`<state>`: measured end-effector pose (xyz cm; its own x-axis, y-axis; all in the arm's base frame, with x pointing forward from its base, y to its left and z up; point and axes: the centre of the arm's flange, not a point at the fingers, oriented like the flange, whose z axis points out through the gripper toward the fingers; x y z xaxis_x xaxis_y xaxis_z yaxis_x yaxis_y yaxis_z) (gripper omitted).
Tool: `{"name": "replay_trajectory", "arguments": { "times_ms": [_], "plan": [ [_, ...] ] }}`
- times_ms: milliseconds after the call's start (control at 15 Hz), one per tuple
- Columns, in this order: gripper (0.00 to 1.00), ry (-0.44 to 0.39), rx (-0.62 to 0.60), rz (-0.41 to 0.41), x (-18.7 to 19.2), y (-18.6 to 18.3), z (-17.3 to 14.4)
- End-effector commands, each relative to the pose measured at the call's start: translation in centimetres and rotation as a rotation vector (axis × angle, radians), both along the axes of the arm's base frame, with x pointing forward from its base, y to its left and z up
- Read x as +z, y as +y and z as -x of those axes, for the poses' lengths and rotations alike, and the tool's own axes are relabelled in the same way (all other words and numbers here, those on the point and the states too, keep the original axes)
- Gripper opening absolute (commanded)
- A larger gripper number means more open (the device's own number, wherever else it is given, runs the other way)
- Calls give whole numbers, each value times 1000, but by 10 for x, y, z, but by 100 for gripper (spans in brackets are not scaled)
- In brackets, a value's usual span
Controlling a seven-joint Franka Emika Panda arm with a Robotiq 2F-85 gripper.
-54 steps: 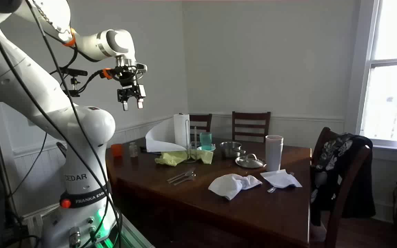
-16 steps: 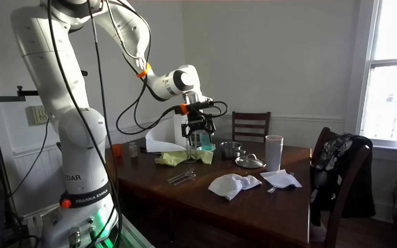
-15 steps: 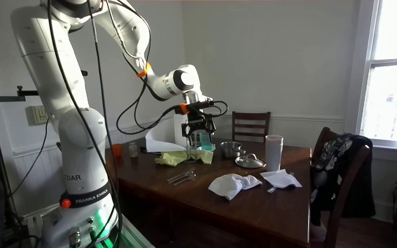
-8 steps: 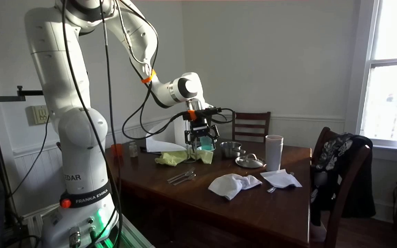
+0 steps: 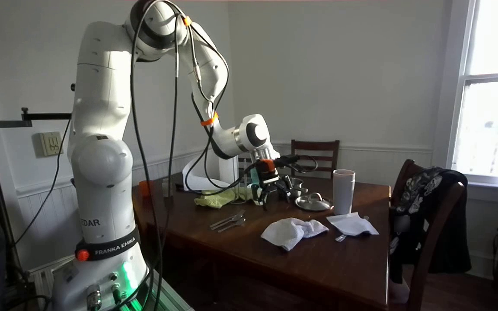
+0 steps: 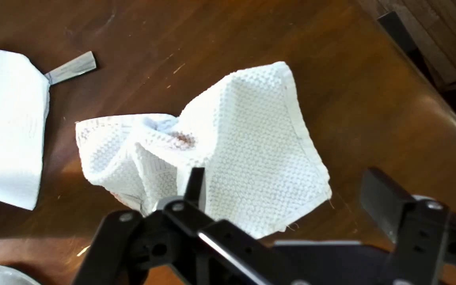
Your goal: Fold the white cloth, then put it in the pot
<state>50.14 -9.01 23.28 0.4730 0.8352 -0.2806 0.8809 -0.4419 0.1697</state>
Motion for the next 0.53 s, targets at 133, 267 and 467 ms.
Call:
{"name": "replay_trajectory", "arguments": {
  "times_ms": [133,267,467],
  "plan": [
    [100,-12,74,-12,-39,-29,-35],
    [100,-36,90,-27,-50,-35,-41],
    [100,-87,85,-57,-63,-44,-49]
  ]
}}
